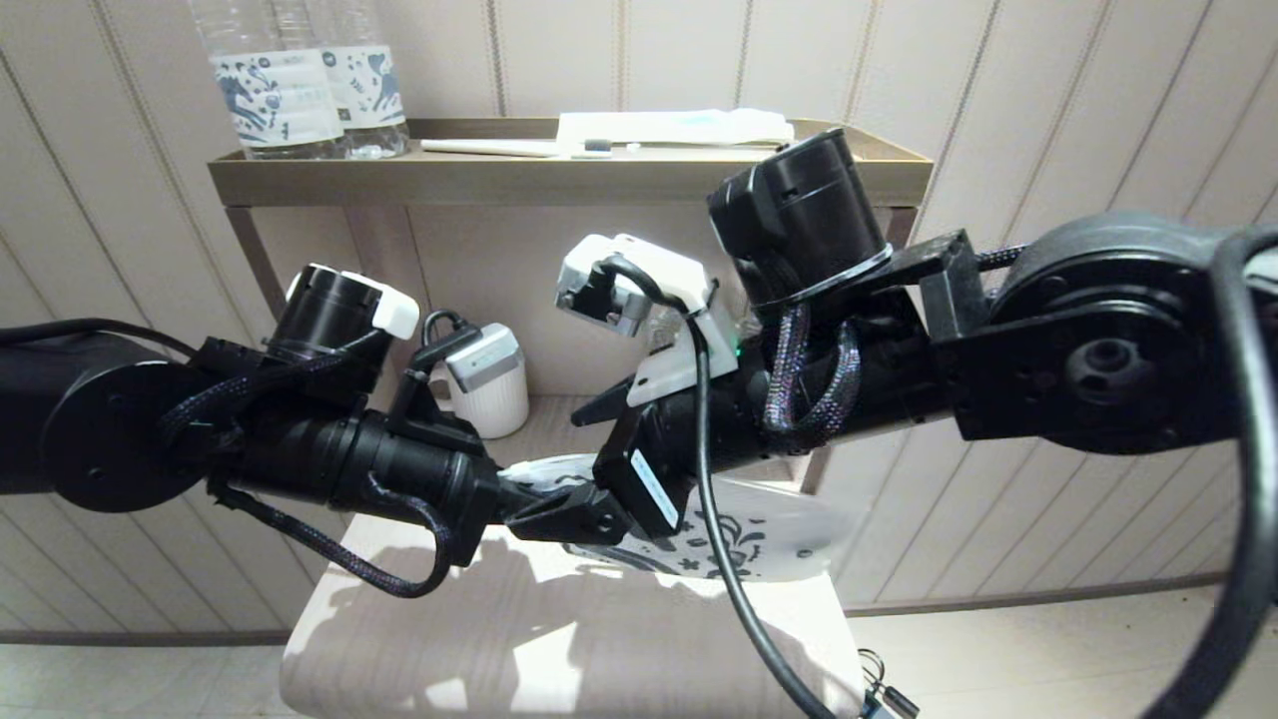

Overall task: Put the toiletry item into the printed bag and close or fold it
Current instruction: Close the strorage bag and place it on the desk

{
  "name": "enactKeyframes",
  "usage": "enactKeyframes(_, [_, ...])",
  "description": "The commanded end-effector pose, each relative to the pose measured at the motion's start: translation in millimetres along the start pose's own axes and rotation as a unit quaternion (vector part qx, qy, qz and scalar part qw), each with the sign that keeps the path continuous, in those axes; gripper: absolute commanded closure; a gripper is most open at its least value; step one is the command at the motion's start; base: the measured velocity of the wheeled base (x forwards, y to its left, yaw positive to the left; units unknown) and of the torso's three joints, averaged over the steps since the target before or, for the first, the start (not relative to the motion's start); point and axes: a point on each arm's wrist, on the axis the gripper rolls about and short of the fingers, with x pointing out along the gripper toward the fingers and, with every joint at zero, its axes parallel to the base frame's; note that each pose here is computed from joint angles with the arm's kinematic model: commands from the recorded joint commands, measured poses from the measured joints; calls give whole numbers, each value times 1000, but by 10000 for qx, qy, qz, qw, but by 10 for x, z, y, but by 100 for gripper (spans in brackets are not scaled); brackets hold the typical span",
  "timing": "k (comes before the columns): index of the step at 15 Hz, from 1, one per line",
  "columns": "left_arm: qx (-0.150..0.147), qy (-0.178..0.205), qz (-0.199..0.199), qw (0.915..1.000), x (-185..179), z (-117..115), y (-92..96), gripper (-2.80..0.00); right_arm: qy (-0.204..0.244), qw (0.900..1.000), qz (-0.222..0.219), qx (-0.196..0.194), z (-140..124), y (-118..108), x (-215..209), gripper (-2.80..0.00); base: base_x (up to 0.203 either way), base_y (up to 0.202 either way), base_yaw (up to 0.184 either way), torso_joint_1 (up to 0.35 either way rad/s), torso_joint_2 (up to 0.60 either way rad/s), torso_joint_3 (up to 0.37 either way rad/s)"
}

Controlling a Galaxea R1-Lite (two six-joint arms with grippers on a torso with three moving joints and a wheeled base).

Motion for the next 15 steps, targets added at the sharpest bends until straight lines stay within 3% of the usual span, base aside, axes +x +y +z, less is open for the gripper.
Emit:
enactKeyframes(1, [0,1,-19,10000,3,0,3,0,83,10000,8,20,-41,-62,108,-280,0,0,0,0,0,0])
enactKeyframes(15, [10,7,-20,10000,18,-2,15,0,48,10000,-2,46,-23,-220,293,-280,0,0,0,0,0,0])
